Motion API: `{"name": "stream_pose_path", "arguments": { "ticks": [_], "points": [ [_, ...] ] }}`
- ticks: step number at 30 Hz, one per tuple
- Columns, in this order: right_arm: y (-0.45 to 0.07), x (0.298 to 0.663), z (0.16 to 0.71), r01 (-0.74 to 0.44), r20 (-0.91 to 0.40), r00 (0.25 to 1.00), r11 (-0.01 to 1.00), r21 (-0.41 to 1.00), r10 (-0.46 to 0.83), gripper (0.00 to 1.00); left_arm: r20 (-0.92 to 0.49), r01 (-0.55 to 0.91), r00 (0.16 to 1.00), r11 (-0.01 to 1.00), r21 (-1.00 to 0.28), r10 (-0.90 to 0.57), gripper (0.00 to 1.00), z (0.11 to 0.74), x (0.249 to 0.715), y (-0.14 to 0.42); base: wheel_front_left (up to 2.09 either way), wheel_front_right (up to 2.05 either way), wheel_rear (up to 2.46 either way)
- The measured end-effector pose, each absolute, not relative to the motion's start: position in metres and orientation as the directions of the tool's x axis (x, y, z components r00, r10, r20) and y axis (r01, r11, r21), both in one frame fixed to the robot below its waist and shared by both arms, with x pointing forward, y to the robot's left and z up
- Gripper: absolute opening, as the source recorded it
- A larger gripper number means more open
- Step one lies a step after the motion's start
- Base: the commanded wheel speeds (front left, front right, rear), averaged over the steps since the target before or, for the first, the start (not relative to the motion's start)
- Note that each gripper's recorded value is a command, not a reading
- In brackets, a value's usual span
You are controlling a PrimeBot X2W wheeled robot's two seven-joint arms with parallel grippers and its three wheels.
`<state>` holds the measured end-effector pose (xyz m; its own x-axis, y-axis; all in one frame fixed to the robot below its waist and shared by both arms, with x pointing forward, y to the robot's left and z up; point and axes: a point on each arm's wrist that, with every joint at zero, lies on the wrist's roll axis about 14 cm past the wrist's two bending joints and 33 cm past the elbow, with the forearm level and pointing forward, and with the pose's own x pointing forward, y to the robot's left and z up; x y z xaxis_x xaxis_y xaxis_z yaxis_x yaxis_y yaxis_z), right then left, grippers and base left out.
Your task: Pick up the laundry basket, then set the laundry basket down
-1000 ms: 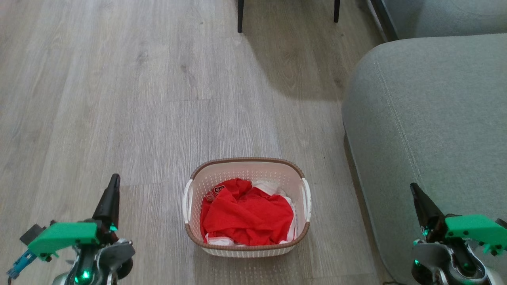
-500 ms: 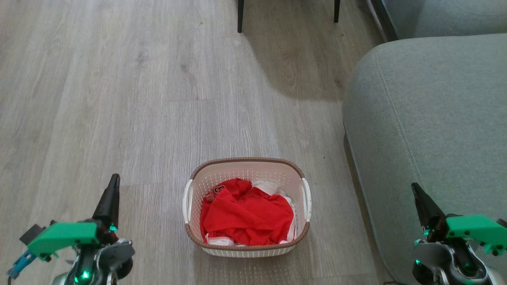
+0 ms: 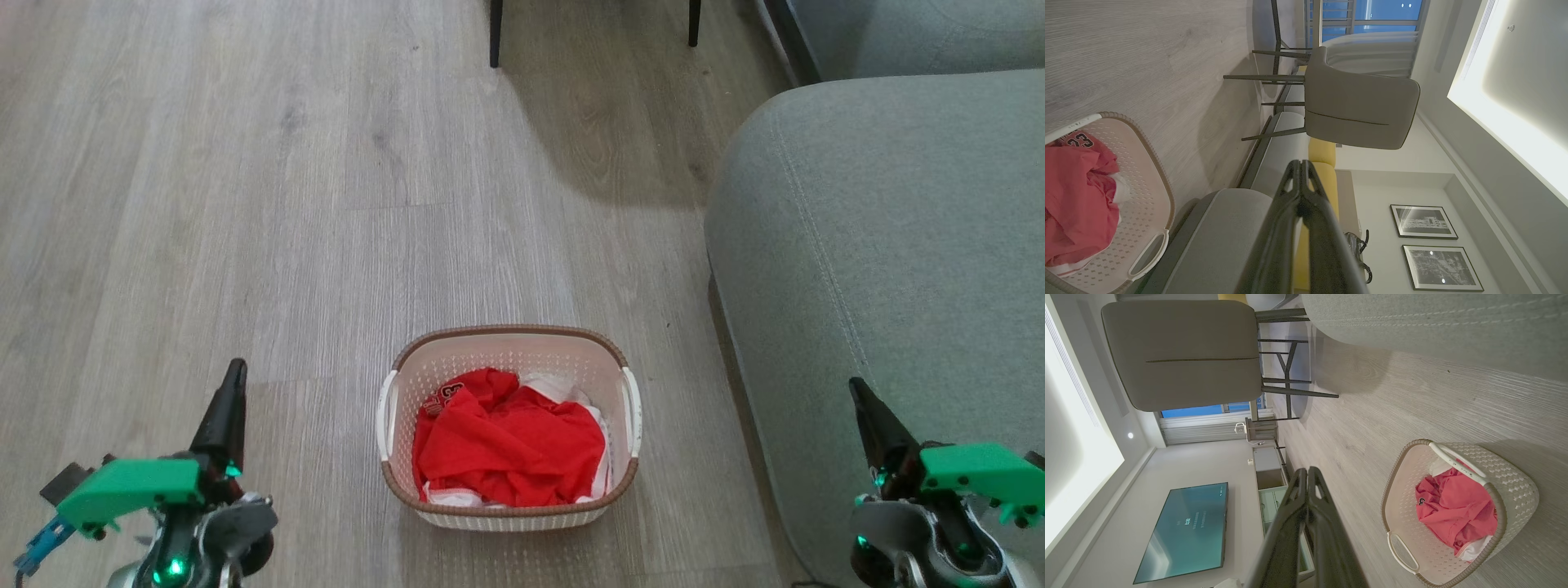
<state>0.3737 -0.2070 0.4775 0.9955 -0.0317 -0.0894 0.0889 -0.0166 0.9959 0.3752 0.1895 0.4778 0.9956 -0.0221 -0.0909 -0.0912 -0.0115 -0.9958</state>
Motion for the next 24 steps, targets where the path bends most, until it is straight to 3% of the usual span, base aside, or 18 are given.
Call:
{"name": "stream_pose_path", "arguments": {
  "ticks": [24],
  "points": [
    [-0.2079,0.3736,0.4776,0.089,-0.089,0.995,-0.018,0.996,-0.035,0.0,-0.091,-0.091,0.996,-0.012,-0.996,-0.021,0.0,0.4778,0.3752,0.1897,0.0,0.0,0.0]
  ]
}}
